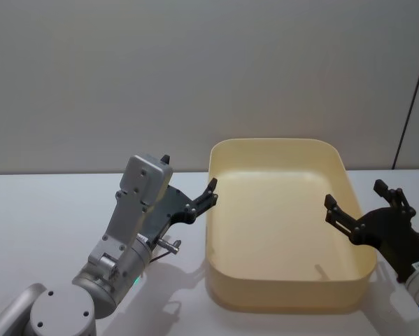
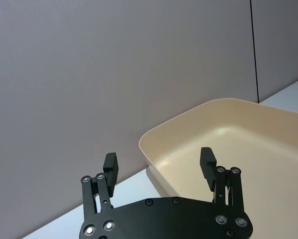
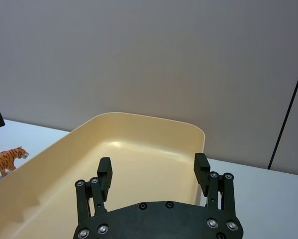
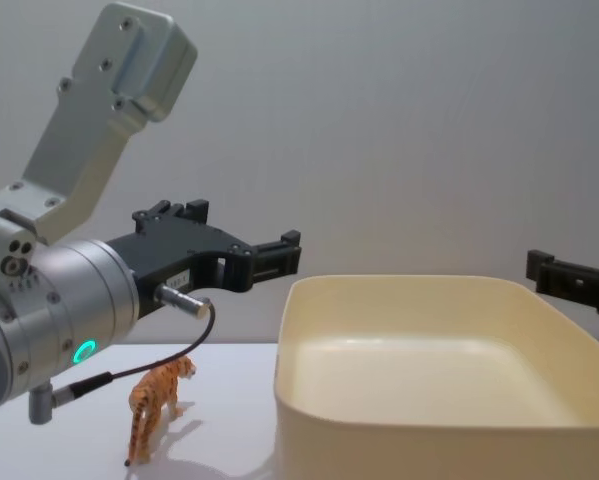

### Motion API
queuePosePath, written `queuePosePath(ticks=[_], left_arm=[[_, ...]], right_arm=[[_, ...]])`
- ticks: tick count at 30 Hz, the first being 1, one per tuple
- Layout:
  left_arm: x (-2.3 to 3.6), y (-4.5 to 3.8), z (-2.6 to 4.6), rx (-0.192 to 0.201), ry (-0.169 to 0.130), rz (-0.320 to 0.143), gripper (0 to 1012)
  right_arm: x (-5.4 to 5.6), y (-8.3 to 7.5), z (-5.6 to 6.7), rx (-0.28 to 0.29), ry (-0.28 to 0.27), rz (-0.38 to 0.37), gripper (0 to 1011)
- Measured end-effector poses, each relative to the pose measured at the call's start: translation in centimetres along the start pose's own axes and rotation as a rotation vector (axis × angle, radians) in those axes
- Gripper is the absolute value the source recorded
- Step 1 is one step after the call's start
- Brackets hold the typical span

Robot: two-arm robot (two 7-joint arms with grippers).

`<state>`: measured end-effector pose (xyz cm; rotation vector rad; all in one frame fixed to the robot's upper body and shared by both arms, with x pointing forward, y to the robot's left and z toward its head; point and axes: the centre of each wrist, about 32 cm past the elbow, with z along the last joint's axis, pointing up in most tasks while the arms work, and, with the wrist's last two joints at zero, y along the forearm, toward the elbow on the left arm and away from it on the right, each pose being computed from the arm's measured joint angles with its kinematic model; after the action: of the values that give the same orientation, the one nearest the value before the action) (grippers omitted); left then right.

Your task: Pick up the toy alternately with two hands and place it into the central storage box.

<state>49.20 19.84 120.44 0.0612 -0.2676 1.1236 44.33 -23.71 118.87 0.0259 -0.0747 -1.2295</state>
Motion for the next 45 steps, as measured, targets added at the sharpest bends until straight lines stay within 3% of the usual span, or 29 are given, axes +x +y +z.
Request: queuePosePath(ticks=[22, 28, 38, 45], left_arm=[[0.02, 0.01, -0.02, 0.006, 0.005, 0.000, 1001], [0.13, 0.24, -0.16, 0.034, 0.032, 0.003, 1002], [0.25, 1.46, -0.33, 0.077, 0.074, 0.036, 1001], [0.38, 2.33, -0.33, 0.139, 0.097, 0.065, 1001]], right_arm=[[0.0, 0.0, 0.0, 0.000, 0.000, 0.000, 1001], [0.0, 0.0, 0.0, 0.000, 0.000, 0.000, 1001], [0.0, 0.0, 0.0, 0.000, 0.000, 0.000, 1001], [0.0, 0.0, 0.0, 0.000, 0.000, 0.000, 1001]])
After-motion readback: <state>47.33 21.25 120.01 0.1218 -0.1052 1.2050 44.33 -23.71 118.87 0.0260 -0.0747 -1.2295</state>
